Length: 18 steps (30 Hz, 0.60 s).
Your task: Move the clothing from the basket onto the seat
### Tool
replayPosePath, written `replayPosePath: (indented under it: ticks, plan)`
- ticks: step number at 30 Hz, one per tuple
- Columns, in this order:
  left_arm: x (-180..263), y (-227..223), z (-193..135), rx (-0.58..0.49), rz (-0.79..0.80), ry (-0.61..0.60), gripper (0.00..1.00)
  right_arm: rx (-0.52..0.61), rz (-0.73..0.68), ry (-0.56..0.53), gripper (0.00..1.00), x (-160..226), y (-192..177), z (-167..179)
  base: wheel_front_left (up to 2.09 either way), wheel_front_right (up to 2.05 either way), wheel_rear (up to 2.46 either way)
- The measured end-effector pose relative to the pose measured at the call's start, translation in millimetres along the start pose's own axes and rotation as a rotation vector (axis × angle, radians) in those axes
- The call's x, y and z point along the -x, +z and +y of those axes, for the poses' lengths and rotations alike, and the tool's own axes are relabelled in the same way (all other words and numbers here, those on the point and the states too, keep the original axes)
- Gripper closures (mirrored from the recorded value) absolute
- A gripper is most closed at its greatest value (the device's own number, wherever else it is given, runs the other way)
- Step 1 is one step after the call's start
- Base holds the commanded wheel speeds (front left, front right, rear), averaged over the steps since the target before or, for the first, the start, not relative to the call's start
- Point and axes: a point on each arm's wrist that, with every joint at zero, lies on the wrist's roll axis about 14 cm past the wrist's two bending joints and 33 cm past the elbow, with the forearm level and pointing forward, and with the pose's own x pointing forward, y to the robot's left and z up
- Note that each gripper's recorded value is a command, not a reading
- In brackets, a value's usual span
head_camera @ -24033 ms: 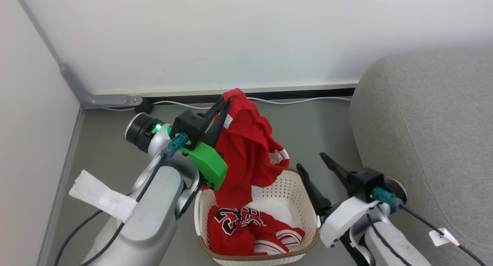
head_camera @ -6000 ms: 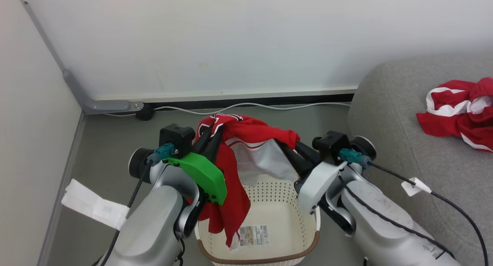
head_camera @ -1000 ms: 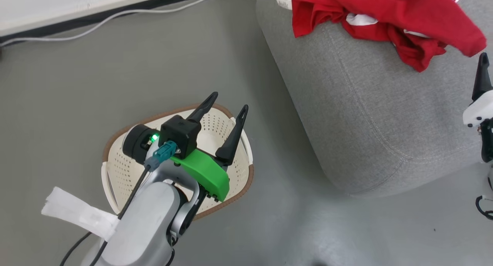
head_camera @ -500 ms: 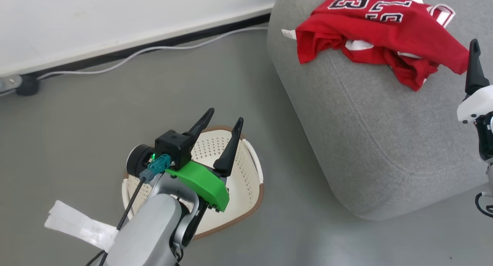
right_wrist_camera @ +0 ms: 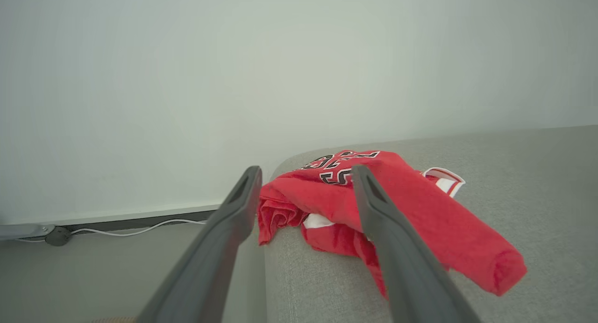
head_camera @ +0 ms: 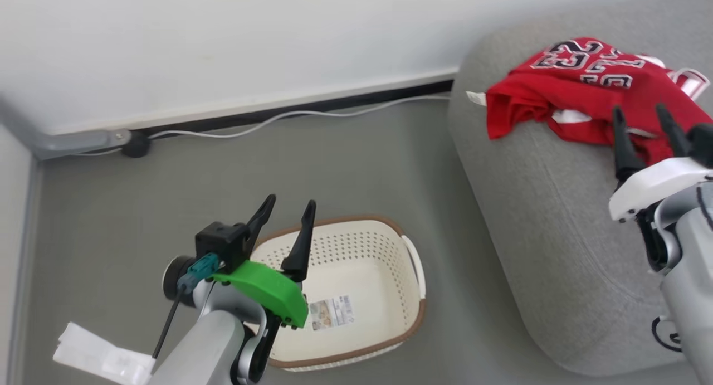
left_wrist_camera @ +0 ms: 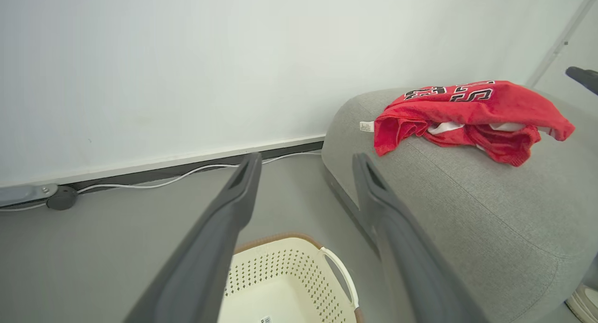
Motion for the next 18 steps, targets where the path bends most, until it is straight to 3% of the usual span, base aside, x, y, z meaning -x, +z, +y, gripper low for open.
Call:
replayPosePath:
  ticks: [18]
  plan:
    - [99.5,43.6,101.7,-0.058,-0.145,0.408,0.00,-0.084,-0.076,0.327,0.00,19.8,21.7,144.3,0.00,0.00,0.00]
